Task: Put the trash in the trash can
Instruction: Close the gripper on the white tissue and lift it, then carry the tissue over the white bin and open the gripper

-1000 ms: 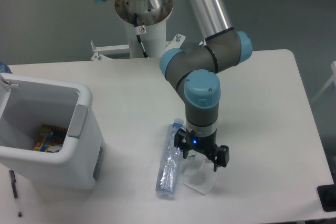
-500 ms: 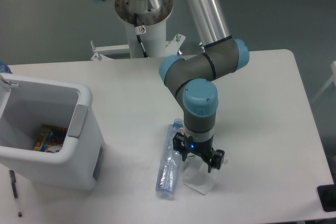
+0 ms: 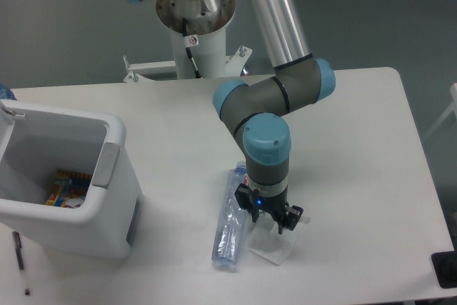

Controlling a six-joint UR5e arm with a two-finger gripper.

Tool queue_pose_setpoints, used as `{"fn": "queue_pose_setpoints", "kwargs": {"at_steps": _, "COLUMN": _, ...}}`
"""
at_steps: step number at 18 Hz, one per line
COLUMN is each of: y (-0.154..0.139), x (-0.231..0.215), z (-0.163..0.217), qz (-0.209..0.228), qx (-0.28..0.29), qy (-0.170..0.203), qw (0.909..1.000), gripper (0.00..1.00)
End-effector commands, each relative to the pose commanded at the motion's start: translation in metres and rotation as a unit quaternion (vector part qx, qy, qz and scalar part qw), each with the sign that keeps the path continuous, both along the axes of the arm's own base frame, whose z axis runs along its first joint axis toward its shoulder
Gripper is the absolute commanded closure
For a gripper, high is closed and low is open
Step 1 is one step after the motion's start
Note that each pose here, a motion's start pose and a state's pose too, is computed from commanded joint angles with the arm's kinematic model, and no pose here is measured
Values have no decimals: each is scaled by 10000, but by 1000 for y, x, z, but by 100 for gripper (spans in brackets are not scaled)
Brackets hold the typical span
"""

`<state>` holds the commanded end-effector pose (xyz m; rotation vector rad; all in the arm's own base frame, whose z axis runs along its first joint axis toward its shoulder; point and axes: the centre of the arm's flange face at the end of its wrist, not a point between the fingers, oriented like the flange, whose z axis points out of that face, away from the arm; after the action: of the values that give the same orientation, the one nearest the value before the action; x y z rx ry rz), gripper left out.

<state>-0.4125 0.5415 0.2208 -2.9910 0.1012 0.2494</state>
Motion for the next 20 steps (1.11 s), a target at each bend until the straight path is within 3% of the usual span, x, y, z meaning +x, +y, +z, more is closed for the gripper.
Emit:
{"fn": "queue_pose_setpoints", "kwargs": {"at_steps": 3, "y": 0, "x": 0, "z": 1, "qz": 65, "qx": 22, "qy": -9, "qw": 10000, "gripper": 100}}
{"fn": "queue_pose_setpoints", "kwargs": {"at_steps": 9, "y": 5, "x": -10, "z": 21, "qz": 111, "qx": 276, "qy": 30, "qw": 9996, "gripper": 100}}
{"fn": "queue_pose_setpoints", "kwargs": {"at_steps": 11, "y": 10, "x": -14, "z": 30, "qz": 330, "qx": 517, "qy": -62, "qw": 9981, "gripper": 100}}
{"fn": "queue_pose_setpoints", "kwargs": {"at_steps": 16, "y": 20, "x": -27, "z": 55, "qz": 875, "qx": 1261, "qy": -492, "qw": 9869, "gripper": 100}}
{"fn": "queue_pose_setpoints", "kwargs": {"at_steps": 20, "y": 21, "x": -20, "z": 97, "qz": 989, "qx": 1774, "qy": -711, "qw": 9766, "gripper": 100}}
